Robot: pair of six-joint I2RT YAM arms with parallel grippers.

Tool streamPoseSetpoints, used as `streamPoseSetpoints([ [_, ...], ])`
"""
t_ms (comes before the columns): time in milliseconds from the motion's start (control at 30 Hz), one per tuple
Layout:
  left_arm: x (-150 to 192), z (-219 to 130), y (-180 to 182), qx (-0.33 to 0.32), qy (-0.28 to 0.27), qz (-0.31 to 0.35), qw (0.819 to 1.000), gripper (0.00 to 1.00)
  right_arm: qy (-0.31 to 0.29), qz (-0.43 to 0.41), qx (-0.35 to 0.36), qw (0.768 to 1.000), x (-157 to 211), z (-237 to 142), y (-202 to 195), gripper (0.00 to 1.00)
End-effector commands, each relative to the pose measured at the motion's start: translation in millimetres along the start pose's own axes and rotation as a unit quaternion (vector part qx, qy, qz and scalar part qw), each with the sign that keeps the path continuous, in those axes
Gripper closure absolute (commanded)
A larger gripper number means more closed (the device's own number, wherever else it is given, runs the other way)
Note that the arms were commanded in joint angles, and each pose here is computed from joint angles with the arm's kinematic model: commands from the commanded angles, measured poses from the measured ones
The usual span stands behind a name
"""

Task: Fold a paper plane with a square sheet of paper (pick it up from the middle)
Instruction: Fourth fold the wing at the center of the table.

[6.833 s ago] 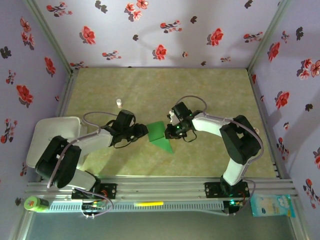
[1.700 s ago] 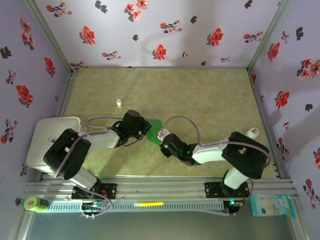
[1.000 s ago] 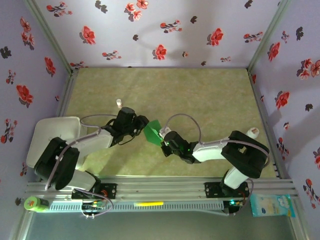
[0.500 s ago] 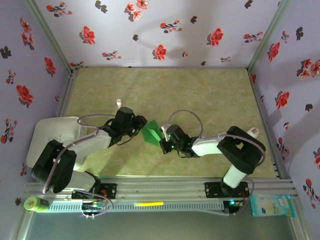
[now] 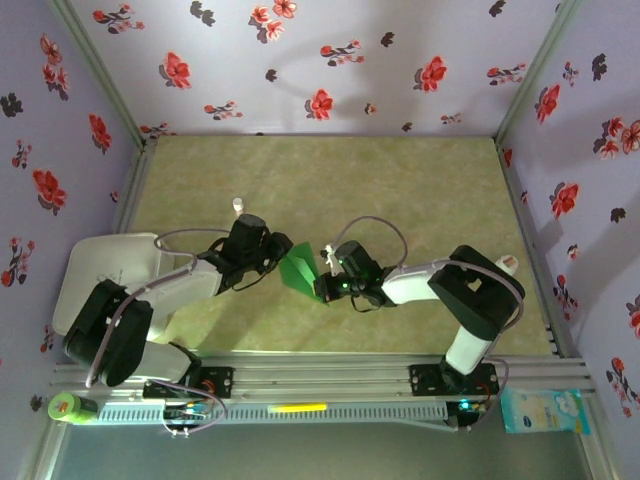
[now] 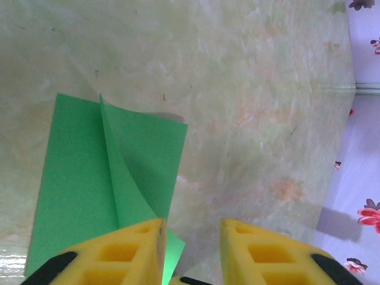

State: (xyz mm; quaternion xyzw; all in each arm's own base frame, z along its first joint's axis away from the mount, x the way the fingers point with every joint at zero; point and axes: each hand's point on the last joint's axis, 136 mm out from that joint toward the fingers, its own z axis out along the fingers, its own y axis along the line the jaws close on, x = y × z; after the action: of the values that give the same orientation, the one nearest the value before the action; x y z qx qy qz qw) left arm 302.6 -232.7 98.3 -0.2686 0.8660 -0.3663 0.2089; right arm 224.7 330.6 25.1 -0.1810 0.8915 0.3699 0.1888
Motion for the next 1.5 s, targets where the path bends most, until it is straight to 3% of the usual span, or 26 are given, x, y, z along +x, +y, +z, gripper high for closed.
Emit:
streamPoseSetpoints([
  [0, -2, 1, 3, 0.003, -0.003, 0.017, 1.000, 0.74, 0.001, 0.039, -0.038, 0.999, -9, 1, 8, 1.00],
  [233, 4, 10, 1, 0.014, 0.016, 0.021, 1.000, 0.80, -0.007, 0.086, -0.071, 0.994, -15, 2, 8, 1.00],
  [800, 21, 41, 16, 0.007, 0.064, 0.011, 0.998, 0.89, -0.007, 0.116, -0.035, 0.993, -4, 6, -14, 1.00],
  [1467, 33, 61, 8, 0.041, 0.086, 0.013, 0.995, 0.92, -0.026, 0.136, -0.032, 0.990, 0, 1, -22, 1.00],
])
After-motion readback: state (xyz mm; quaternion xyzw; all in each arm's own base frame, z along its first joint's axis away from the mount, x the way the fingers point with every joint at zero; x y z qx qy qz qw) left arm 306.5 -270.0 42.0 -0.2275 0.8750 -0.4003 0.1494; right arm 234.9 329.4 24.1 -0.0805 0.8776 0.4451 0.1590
